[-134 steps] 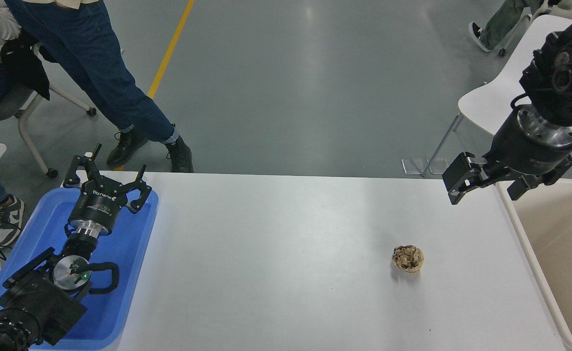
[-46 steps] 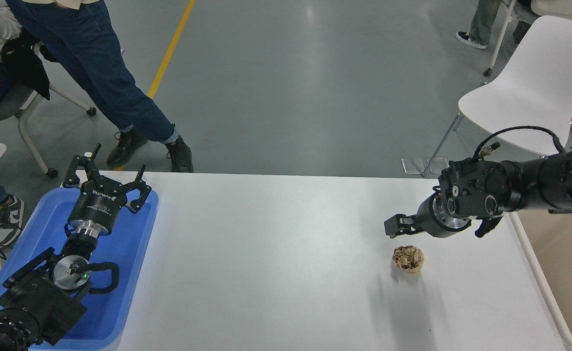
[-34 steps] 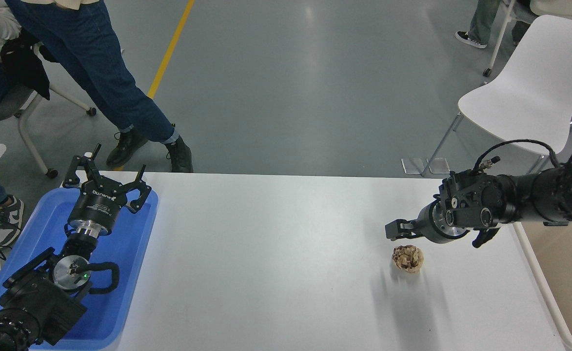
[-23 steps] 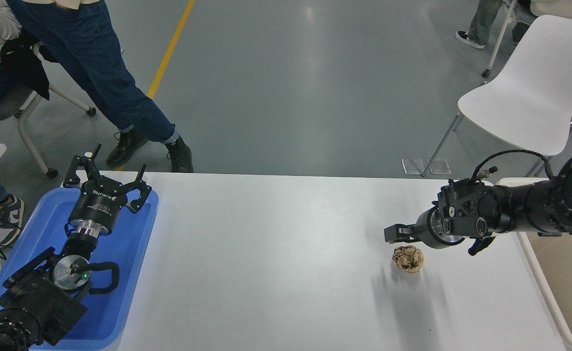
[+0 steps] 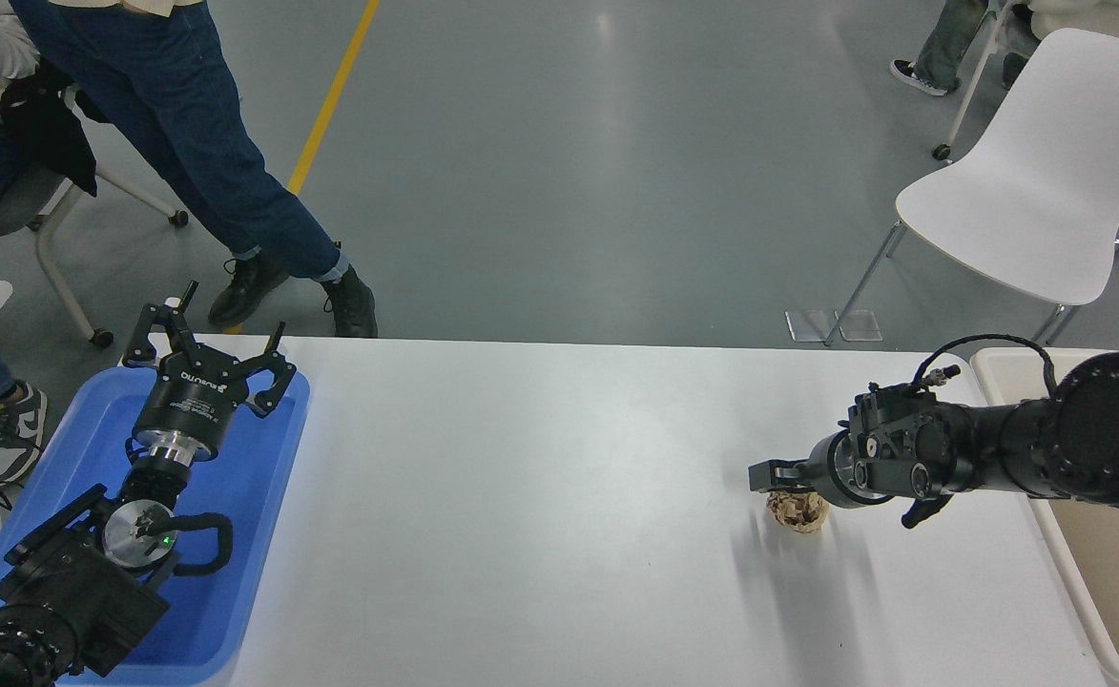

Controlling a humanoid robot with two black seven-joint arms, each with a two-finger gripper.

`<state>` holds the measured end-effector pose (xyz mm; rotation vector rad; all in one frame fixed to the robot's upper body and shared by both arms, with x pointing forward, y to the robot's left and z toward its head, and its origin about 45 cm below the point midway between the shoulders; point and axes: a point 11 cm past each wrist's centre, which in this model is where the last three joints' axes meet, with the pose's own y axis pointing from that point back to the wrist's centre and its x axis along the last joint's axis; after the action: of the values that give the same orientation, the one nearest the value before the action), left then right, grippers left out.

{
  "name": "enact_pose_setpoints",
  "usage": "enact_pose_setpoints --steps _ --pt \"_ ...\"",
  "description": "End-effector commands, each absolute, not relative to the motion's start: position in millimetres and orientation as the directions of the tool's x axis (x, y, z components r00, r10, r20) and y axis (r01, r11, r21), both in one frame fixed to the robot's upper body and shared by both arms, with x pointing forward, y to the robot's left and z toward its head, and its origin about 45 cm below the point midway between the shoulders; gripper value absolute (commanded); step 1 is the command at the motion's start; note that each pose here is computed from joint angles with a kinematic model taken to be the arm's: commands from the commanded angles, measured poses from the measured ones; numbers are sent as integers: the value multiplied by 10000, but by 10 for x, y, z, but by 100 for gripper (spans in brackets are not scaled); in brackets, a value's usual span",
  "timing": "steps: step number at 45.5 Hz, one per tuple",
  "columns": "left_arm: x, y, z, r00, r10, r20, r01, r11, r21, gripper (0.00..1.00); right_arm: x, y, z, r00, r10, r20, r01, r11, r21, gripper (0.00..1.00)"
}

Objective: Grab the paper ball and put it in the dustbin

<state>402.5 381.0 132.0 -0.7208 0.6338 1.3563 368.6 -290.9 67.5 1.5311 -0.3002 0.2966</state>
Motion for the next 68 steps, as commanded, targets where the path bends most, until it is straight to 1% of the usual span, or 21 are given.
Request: enact_pose_setpoints --steps 1,17,20,23,25,26,29,30,32,33,35,38,44,45,52,57,61,62,68 --pt "4026 3806 1322 1159 6319 -7663 -9932 698 -927 100 3643 -2942 600 9314 -4 3639 -3638 251 9311 100" --pt "4025 3810 1322 1160 6320 -7662 -9932 685 -938 100 3621 -2929 580 9333 -115 3588 -3585 206 9333 100" --pt "4025 3811 1321 1145 6326 -7660 -9934 676 -927 100 3603 -2922 561 9349 -141 3546 -3544 186 9349 97" --pt "4025 3811 1321 1145 6326 -7660 -9934 676 -927 100 3585 -2920 550 9375 -160 3477 -3474 177 9376 90" --pt "4025 3811 1321 1145 6325 -7660 -9934 676 -927 100 3562 -2920 534 9400 -168 3407 -3404 172 9401 90" --pt "4025 3811 1321 1145 6326 -7660 -9934 676 -927 100 3556 -2922 528 9405 -171 3392 -3390 173 9406 88" --pt "4025 3811 1321 1145 6326 -7660 -9934 676 -927 100 3538 -2919 520 9441 -188 3292 -3290 161 9442 72" --pt "4025 3811 1321 1145 6326 -7660 -9934 676 -927 100 3524 -2922 509 9455 -181 3250 -3247 166 9457 69" --pt "4025 3811 1321 1145 6326 -7660 -9934 676 -927 100 3514 -2923 504 9466 -171 3219 -3216 169 9467 66" --pt "4025 3811 1321 1145 6326 -7660 -9934 676 -927 100 3514 -2923 504 9466 -171 3219 -3216 169 9467 62" --pt "4025 3811 1321 1145 6326 -7660 -9934 676 -927 100 3492 -2920 492 9490 -174 3148 -3146 158 9491 48" --pt "4025 3811 1321 1145 6326 -7660 -9934 676 -927 100 3460 -2908 477 9522 -173 3049 -3047 114 9524 37" --pt "4025 3811 1321 1146 6325 -7660 -9934 676 -927 100 3407 -2893 465 9587 -185 2838 -2837 75 9589 2" --pt "4025 3811 1321 1145 6326 -7660 -9934 676 -927 100 3395 -2894 465 9607 -192 2769 -2769 71 9609 0" --pt "4025 3803 1318 1149 6315 -7668 -9934 683 -926 100 3362 -2929 482 9725 -251 2315 -2313 115 9728 0" --pt "4025 3811 1321 1145 6325 -7660 -9934 676 -927 100 3424 -2948 576 9750 -294 2202 -2198 165 9754 0" --pt "4025 3802 1317 1149 6315 -7668 -9934 695 -916 100 3466 -3019 767 9811 -517 1865 -1859 167 9824 0" --pt "4030 3799 1324 1177 6309 -7669 -9930 708 -941 100 3477 -3039 831 9826 -555 1771 -1764 165 9842 0" --pt "4031 3800 1323 1163 6314 -7667 -9932 699 -930 100 3554 -3062 1283 9900 -585 1282 -1284 11 9917 0"
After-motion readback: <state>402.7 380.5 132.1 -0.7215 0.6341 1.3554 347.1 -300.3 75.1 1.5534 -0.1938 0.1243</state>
